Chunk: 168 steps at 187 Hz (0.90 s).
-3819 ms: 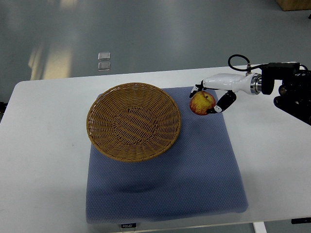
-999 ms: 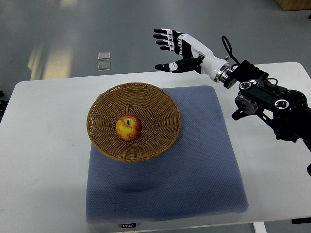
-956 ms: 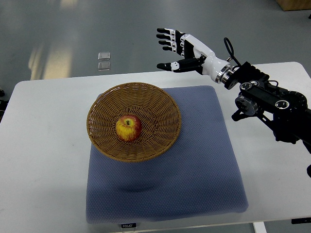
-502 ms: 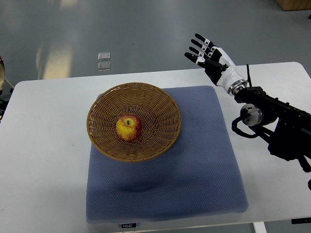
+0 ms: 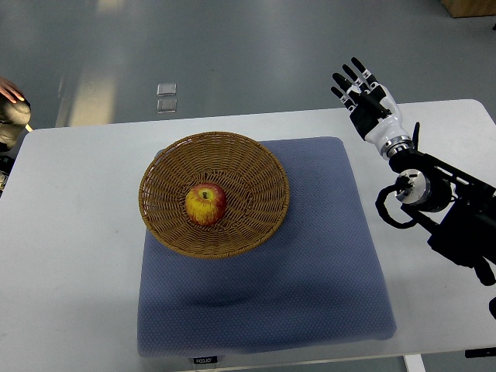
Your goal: Place red apple in basket with right hand
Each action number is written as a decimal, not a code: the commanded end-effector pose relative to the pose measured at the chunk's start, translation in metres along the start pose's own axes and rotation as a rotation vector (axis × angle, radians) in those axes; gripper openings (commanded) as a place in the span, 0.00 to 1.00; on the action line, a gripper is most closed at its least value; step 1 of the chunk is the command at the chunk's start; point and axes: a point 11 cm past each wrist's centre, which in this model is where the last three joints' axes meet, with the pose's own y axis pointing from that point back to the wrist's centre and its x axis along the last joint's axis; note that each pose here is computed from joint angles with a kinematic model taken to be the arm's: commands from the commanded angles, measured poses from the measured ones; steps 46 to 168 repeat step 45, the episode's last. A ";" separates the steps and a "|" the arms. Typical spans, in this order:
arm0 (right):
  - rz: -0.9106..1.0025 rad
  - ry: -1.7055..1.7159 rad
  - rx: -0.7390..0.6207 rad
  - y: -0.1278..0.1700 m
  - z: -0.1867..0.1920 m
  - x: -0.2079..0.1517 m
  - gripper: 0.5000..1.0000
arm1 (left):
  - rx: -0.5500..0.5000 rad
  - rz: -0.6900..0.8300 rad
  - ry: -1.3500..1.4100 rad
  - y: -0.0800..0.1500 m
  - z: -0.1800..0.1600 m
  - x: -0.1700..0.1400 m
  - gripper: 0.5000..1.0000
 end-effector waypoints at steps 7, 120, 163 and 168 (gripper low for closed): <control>0.027 0.005 -0.004 0.007 0.003 0.015 0.83 | 0.000 0.001 0.000 0.000 0.000 0.000 1.00; 0.036 0.002 -0.009 0.010 0.007 0.019 0.83 | 0.000 0.001 0.000 0.000 0.000 0.000 1.00; 0.036 0.002 -0.009 0.010 0.007 0.019 0.83 | 0.000 0.001 0.000 0.000 0.000 0.000 1.00; 0.036 0.002 -0.009 0.010 0.007 0.019 0.83 | 0.000 0.001 0.000 0.000 0.000 0.000 1.00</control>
